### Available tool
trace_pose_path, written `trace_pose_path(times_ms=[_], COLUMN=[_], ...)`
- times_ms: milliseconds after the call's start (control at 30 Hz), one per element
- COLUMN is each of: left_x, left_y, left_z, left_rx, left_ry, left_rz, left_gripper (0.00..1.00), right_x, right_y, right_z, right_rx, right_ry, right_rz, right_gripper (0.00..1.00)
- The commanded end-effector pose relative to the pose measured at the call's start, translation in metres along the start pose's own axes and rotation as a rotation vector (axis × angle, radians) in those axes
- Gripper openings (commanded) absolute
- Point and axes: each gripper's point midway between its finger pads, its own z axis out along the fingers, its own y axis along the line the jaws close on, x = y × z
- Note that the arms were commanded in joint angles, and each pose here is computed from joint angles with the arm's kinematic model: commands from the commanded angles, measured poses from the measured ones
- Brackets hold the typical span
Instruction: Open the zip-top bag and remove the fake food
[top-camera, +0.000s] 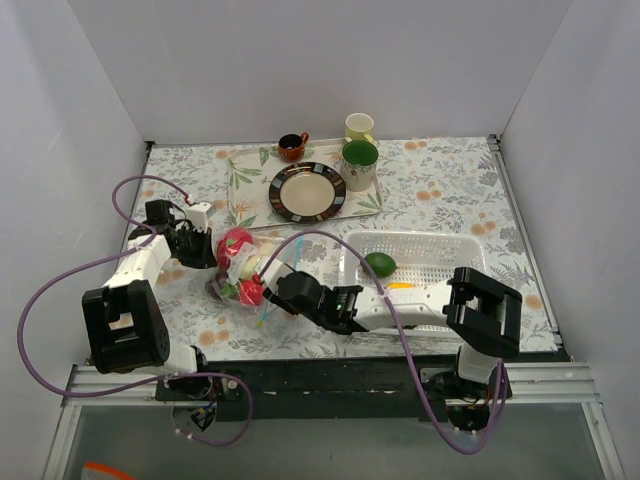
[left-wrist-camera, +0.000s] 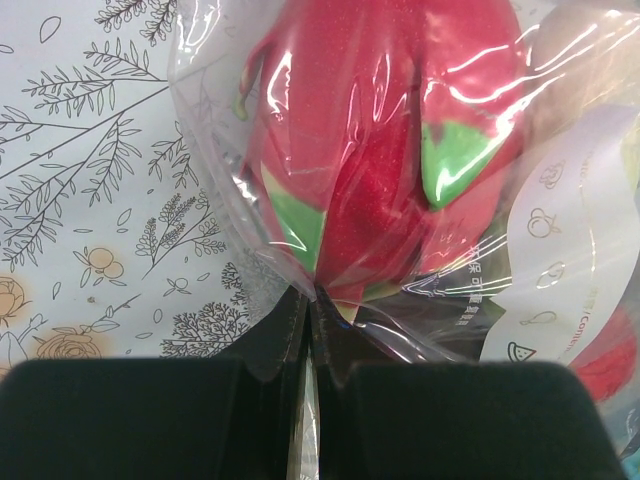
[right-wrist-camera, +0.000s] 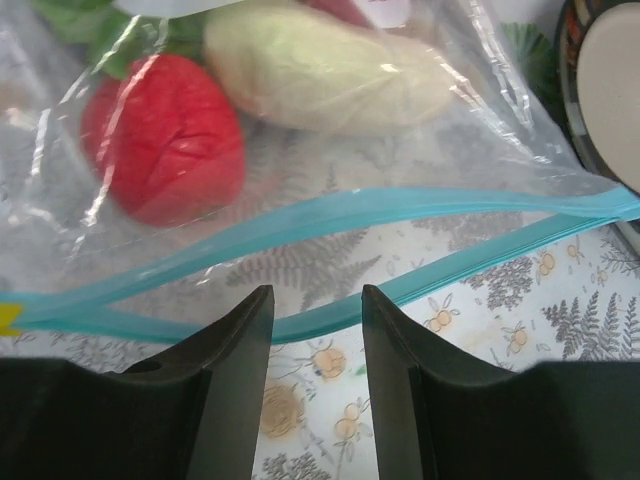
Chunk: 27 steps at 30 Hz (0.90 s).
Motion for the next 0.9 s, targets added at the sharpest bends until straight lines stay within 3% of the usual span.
trace_pose_path(times_ms=[0,233,400,700,867], left_x=[0.017,-0.003,-0.017,-0.001,0.000], left_y=[-0.005,-0.013,-0.017,-0.025,-0.035], left_z=[-0.004,-0.017,-0.025,-0.023,-0.023], left_rx=[-0.004,0.027,0.039,0.054,0.070], left_ry=[0.055,0.021,-0.018,-0.003,-0.001], left_rz=[0.012,0.008,0.009,-0.008,-0.014], left_gripper=[0.00,0.00,0.00,0.00,0.00], right_x=[-0.022,-0.032,-0.028,-0.031,-0.055], right_y=[-0.021,0.000,0.045,0.073,0.078], right_z=[0.019,0.046,0.038,0.020,0.022], right_rx=[-0.026,-0.142,-0.384,-0.549,-0.579], right_ry=[-0.093,-0.079,-0.100,-0.145,-0.215], right_rz=[0.098,0.050,0.067,0.141,0.184], right_gripper=[0.50,0.65,0.97,0.98,0.98])
